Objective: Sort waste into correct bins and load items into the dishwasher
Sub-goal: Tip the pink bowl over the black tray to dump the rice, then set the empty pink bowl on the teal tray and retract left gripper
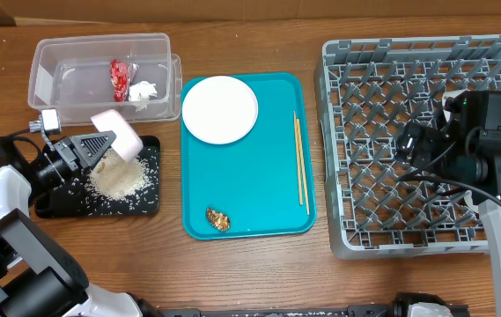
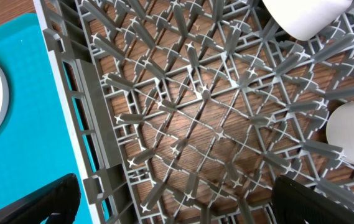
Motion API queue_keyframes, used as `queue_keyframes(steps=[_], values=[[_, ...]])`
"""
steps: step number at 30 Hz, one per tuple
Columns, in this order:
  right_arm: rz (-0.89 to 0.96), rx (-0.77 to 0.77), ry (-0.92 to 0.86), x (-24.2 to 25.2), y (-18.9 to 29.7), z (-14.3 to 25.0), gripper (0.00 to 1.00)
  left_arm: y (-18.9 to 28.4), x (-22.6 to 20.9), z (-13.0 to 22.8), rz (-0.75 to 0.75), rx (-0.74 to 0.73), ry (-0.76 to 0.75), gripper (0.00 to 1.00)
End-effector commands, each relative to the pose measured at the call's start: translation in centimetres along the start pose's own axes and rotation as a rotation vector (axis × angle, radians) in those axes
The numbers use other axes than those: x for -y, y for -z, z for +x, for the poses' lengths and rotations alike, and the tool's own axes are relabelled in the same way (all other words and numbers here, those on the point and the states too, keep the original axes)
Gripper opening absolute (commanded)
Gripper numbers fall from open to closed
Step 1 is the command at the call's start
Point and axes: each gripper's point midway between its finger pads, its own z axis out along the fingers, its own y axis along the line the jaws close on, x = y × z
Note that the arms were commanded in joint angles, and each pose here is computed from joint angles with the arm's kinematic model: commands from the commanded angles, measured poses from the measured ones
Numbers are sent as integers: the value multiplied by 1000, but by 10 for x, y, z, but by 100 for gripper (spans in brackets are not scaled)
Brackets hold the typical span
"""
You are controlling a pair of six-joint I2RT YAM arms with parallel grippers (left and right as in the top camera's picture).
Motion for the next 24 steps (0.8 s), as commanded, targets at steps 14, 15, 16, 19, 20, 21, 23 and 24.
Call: queue_keyframes(steps=[14,15,16,19,20,21,23,24], values=[[7,2,-2,2,-1,-1,100,-8,8,10,-17,-39,98,4],[7,2,-2,2,-1,-1,100,-11,11,12,-16,-49,87,4],[7,2,-2,2,-1,-1,100,-15,16,16,-20,-67,69,4],[7,2,-2,2,-1,-1,100,-37,25,31,-78,-153,-4,4],[7,2,-2,2,-1,-1,100,-46,27,38,-114,-191,-29,4],[7,2,-2,2,-1,-1,100,-55,26,45,-160,-232,-50,4],[7,2,-2,2,-1,-1,100,-78,23,68,-284,-335,-118,4],[6,2,-3,2,-1,-1,100,-88,21,78,-334,-380,-151,4]])
